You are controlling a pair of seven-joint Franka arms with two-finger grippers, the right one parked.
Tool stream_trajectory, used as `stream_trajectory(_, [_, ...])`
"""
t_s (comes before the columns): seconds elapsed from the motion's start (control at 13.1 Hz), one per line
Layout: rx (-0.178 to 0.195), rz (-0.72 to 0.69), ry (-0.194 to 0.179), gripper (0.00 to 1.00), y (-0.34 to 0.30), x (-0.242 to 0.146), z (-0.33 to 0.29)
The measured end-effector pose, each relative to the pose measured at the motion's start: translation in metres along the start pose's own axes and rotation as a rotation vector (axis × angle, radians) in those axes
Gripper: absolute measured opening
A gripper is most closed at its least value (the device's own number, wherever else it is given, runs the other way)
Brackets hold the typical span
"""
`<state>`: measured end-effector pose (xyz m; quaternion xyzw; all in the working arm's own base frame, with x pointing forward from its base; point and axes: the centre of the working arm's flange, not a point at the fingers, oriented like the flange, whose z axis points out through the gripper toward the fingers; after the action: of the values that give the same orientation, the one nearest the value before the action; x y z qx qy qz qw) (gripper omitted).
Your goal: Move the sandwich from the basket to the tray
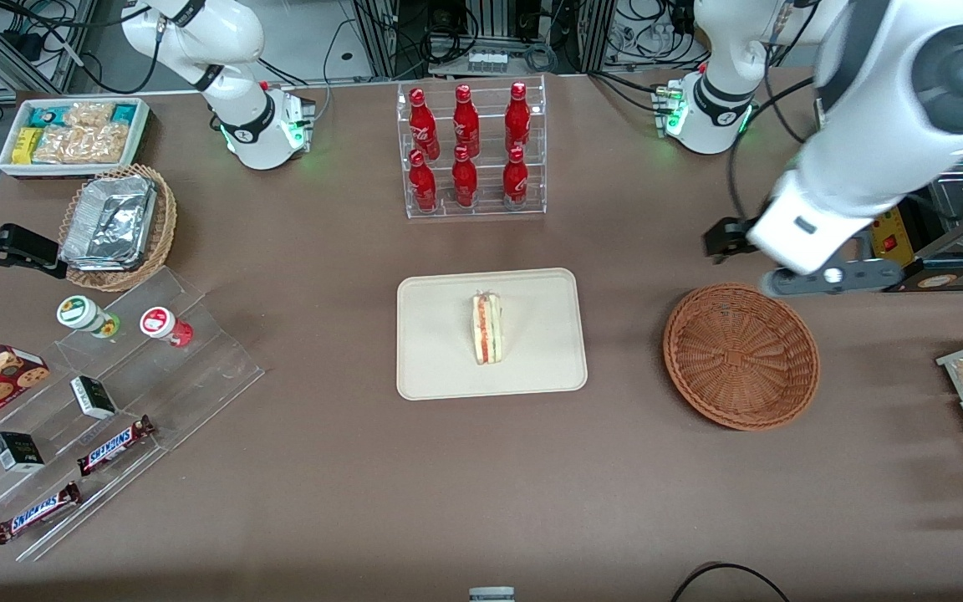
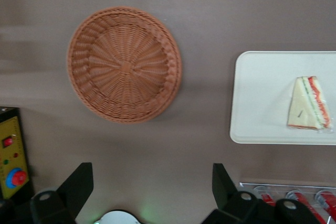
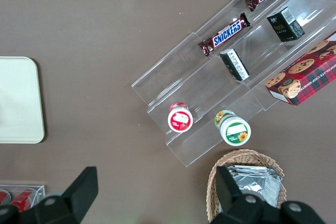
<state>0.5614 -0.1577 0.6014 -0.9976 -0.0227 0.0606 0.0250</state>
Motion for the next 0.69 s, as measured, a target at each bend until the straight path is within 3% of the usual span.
stream_trajectory(0.38, [-0.017, 0.04, 0.013, 1.0, -0.107, -0.013, -0.015])
stream_trajectory(0.69, [-0.02, 0.039, 0.021, 1.0, -0.129, -0.023, -0.02])
